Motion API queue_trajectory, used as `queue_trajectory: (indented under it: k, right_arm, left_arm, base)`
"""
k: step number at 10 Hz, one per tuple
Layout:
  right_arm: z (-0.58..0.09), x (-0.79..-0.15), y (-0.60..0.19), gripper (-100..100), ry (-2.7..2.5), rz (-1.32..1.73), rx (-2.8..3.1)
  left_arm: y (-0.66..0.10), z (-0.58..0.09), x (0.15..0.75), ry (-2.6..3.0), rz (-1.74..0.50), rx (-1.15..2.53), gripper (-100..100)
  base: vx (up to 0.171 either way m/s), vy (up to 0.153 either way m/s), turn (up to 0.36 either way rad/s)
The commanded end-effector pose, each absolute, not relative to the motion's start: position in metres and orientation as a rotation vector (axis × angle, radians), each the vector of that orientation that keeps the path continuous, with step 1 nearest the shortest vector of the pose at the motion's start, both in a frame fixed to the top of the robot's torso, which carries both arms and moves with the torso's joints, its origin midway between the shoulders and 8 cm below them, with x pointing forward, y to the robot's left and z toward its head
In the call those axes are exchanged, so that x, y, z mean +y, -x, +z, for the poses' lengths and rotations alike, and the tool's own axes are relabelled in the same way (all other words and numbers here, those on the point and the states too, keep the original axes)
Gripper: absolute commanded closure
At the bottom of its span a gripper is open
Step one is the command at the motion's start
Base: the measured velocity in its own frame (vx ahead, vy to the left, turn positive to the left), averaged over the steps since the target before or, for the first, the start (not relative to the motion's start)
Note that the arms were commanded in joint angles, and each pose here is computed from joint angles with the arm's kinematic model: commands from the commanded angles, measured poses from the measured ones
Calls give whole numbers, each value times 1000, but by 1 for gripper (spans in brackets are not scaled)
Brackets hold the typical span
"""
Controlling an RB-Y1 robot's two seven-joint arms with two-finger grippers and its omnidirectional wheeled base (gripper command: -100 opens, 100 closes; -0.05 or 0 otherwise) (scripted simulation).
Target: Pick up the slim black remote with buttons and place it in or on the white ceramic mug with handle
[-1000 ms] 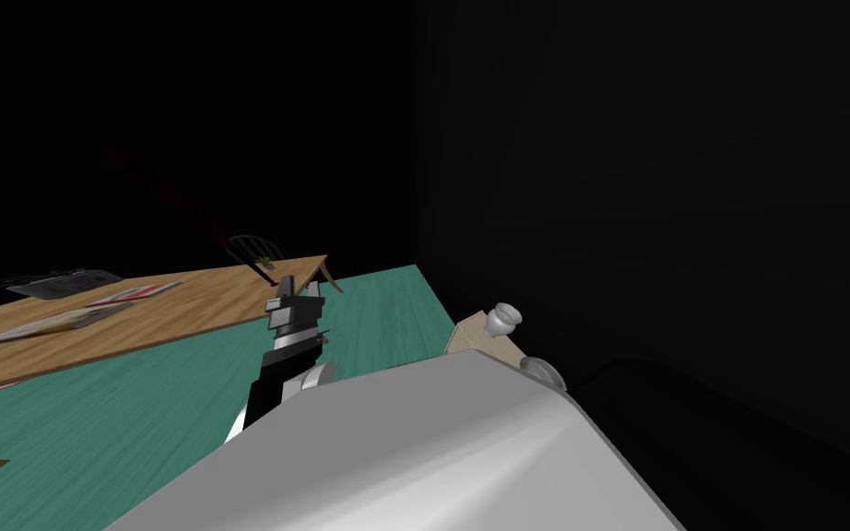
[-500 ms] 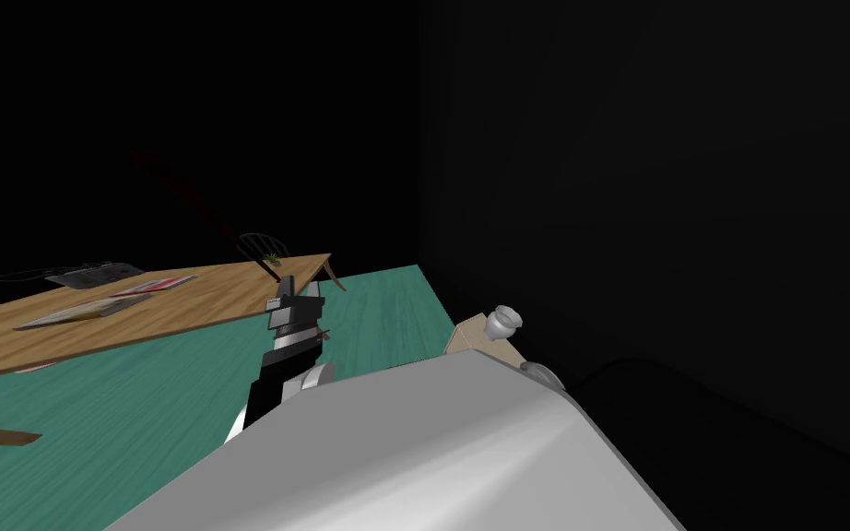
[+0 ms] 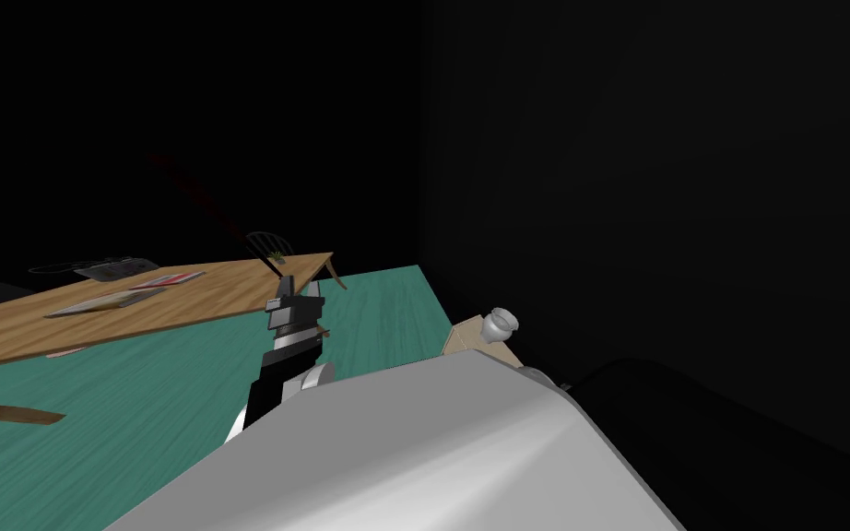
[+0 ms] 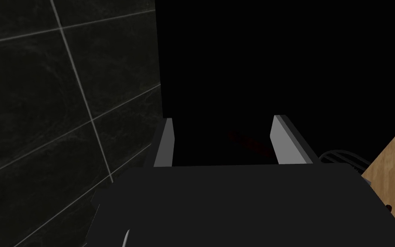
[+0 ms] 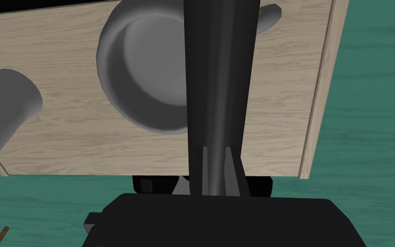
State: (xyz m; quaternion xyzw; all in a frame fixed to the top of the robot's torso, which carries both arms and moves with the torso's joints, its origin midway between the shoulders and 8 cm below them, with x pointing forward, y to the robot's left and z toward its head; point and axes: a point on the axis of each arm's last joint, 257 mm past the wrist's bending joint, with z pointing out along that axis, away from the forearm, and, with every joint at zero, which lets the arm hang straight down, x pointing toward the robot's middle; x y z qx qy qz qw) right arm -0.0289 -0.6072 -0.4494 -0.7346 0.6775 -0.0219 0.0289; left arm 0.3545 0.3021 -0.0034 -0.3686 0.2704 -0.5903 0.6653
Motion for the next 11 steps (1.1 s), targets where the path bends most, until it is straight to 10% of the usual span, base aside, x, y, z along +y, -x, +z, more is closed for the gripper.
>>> queue_trajectory:
  k: [1, 3, 4, 8, 9, 10, 11]
  right_arm:
    - [-438, -615, 17, 100, 2268, -92, 2091]
    - [-444, -606, 22, 100, 2253, -46, 2091]
    - [-444, -605, 21, -100, 2249, -42, 2091]
    - [-444, -605, 21, -100, 2249, -43, 2091]
    - [-444, -605, 21, 0, 2249, -43, 2091]
    - [-424, -614, 17, -100, 2237, -56, 2105]
    - [-424, -614, 17, -100, 2237, -56, 2105]
  left_arm:
    - [-354, -3, 302, 832, -1333, 611, 0]
    - [-354, -3, 302, 832, -1333, 611, 0]
    - [-354, -3, 302, 832, -1333, 611, 0]
    - [-354, -3, 302, 832, -1333, 611, 0]
    - [-354, -3, 302, 832, -1333, 611, 0]
    - [-354, -3, 302, 832, -1333, 611, 0]
    - [-354, -3, 302, 832, -1333, 611, 0]
  base:
    - [-12, -42, 42]
    - [-6, -12, 34]
    - [0, 0, 0]
    - [0, 0, 0]
    - [0, 0, 0]
    - [-38, 37, 40]
    - [-52, 53, 25]
